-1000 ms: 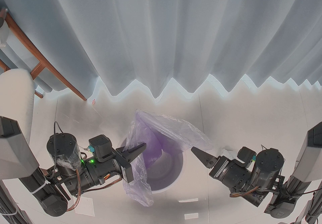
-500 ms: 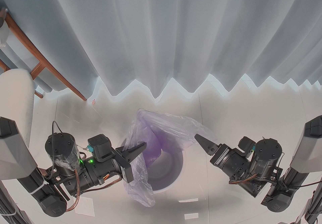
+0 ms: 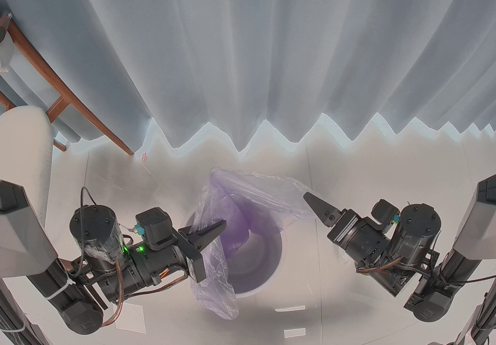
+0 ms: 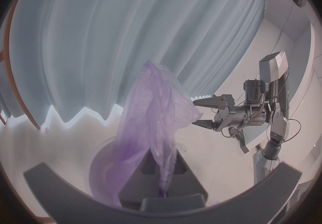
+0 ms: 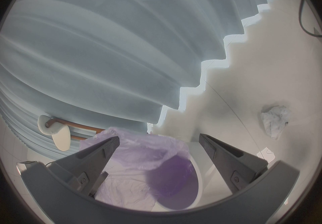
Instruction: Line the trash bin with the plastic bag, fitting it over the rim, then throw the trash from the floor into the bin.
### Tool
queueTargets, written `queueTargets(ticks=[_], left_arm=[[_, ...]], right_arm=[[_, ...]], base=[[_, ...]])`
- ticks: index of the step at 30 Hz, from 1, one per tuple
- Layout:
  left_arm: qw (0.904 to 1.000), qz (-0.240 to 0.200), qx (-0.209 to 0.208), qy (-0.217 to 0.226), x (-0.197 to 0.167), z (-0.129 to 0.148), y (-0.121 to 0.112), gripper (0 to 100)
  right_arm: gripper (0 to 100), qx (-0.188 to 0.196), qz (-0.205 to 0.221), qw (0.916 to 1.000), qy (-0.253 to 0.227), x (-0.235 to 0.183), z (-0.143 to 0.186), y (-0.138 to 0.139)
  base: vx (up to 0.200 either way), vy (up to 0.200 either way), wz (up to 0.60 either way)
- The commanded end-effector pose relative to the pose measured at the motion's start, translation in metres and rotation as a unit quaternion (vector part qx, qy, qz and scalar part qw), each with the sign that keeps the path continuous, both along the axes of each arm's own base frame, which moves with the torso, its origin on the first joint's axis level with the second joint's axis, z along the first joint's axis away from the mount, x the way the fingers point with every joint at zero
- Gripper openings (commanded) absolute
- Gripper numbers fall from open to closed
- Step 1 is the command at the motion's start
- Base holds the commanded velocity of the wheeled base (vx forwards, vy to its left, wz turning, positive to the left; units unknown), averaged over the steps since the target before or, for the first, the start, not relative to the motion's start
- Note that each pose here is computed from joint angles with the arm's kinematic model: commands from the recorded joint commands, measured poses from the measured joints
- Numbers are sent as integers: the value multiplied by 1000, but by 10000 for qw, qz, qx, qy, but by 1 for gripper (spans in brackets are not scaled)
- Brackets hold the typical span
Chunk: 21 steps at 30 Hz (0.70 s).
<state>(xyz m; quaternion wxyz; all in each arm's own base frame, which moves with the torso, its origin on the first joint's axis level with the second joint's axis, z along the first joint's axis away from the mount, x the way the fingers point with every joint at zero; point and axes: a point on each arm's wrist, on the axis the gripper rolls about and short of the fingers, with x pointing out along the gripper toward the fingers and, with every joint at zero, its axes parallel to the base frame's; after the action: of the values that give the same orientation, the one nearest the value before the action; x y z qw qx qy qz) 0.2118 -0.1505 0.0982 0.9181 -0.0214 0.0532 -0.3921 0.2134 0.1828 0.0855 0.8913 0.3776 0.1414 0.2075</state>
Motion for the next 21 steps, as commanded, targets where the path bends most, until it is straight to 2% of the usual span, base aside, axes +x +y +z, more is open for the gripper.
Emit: queueTargets(ticks=[1, 14, 21], left_arm=[[10000, 0, -11, 1, 0, 0, 0, 0], [10000, 38, -14, -17, 2, 1, 1, 0], [10000, 45, -10, -11, 2, 0, 2, 0]], right_arm=[[100, 75, -116, 9999, -95, 9, 2, -1], [100, -50, -16, 10000, 52, 8, -8, 0], [100, -95, 314, 9994, 86, -8, -9, 11]], base=[[0, 0, 0], [0, 0, 0], [0, 0, 0]])
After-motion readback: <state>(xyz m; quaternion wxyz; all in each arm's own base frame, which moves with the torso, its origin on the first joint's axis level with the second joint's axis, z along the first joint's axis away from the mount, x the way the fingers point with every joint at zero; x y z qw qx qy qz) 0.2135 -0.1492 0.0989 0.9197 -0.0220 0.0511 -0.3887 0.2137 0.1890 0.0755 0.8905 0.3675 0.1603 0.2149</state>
